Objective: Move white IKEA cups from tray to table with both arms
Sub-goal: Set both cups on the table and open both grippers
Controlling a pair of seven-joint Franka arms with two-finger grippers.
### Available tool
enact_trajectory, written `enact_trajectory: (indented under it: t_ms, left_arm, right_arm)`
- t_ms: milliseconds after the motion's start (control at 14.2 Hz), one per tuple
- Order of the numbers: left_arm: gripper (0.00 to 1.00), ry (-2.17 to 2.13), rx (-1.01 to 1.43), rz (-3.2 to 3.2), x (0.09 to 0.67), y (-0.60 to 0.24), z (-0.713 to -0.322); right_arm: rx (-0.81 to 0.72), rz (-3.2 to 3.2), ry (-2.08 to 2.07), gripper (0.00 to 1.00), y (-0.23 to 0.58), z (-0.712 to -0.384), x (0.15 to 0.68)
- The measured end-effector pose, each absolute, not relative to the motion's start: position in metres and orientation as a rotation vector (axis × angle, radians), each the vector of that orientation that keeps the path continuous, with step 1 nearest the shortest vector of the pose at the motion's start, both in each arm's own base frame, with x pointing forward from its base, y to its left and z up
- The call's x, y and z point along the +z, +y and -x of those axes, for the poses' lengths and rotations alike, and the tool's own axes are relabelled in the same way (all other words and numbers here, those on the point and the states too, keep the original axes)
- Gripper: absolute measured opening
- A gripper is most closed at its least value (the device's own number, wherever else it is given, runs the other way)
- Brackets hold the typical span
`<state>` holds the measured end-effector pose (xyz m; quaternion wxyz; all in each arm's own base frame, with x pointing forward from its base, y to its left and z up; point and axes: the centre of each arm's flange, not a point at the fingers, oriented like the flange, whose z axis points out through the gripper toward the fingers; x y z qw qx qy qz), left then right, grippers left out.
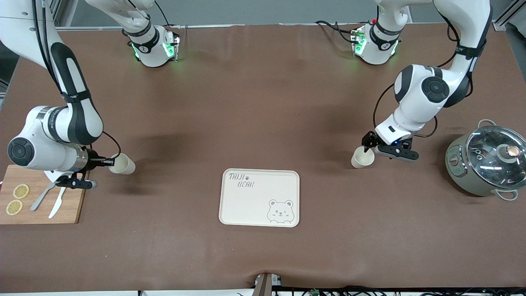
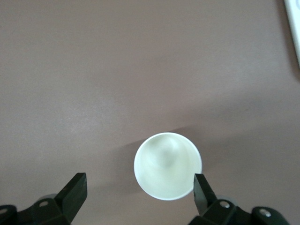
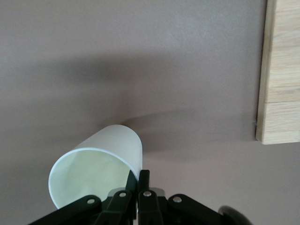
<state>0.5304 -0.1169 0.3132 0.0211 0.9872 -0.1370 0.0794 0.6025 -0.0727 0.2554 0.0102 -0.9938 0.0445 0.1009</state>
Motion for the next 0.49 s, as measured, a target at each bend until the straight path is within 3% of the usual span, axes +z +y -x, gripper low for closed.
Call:
enact_trajectory:
  t_ms: [493]
  left_arm:
    - [1.00,-0.401,0.222,-3.066,0.363,-0.128,-0.536]
  right_arm:
    - [0.297,3.103,0.130,0.02,-0.079,-0.592,0.239]
